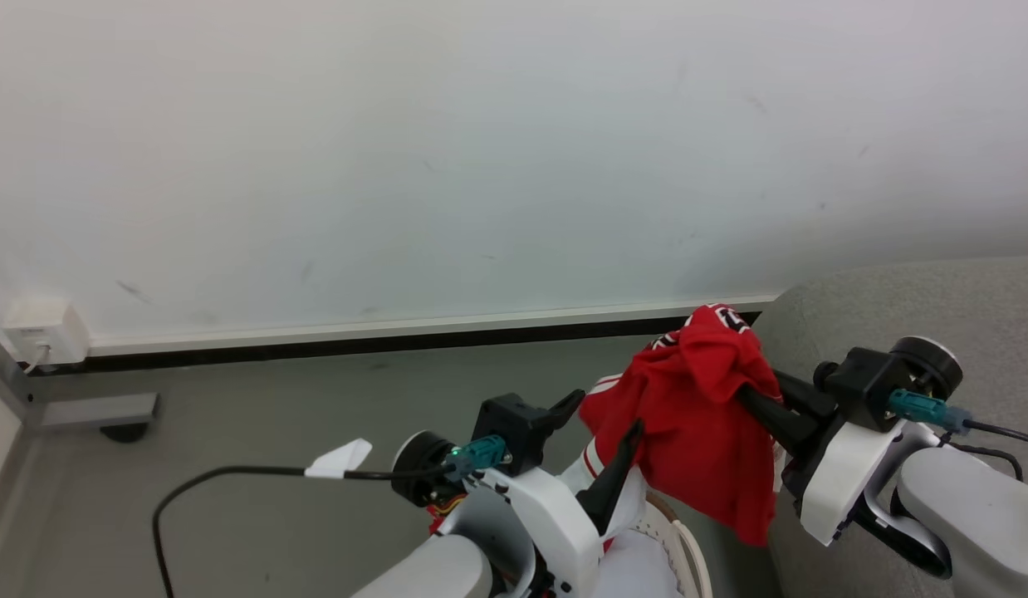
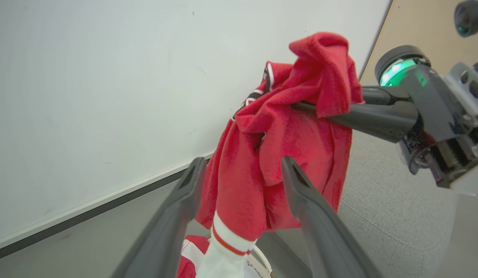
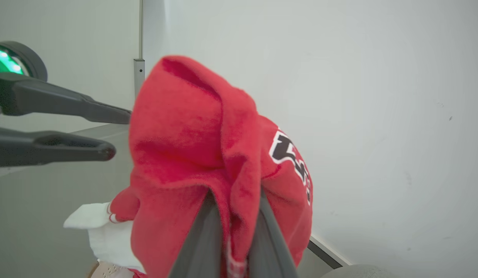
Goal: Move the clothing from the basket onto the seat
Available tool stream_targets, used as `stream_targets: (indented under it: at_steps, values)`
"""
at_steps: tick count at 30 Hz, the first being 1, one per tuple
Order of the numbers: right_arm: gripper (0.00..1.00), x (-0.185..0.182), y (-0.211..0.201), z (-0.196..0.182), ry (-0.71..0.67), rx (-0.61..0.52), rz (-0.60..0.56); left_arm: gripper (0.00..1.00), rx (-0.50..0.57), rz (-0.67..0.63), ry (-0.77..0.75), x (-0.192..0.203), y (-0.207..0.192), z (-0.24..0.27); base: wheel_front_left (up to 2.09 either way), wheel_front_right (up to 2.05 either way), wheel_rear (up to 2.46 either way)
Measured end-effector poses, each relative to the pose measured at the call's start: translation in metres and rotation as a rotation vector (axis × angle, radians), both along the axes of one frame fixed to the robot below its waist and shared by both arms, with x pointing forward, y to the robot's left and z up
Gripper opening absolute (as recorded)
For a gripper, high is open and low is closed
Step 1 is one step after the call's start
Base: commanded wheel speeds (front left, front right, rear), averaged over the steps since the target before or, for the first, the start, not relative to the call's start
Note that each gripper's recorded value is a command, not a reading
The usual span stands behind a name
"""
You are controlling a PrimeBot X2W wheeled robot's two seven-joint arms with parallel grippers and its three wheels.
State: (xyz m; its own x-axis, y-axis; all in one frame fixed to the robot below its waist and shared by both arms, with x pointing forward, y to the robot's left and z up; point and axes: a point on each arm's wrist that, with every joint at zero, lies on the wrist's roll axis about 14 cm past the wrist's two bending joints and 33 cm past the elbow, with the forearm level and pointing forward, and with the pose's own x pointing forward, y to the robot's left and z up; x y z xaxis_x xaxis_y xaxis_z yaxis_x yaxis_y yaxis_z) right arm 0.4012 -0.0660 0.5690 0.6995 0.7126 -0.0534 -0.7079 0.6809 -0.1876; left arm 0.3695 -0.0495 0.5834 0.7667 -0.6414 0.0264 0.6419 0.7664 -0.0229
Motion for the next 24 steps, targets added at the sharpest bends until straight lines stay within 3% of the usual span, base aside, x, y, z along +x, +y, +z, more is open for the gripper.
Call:
stream_targets:
  at_steps: [24]
  values:
    - [0.0, -0.019, -0.141, 0.017, -0.055, 0.005, -0.359, 1.0, -0.029, -0.251, 0.003, -0.015, -0.089, -0.006, 0.0, 0.0, 0.0]
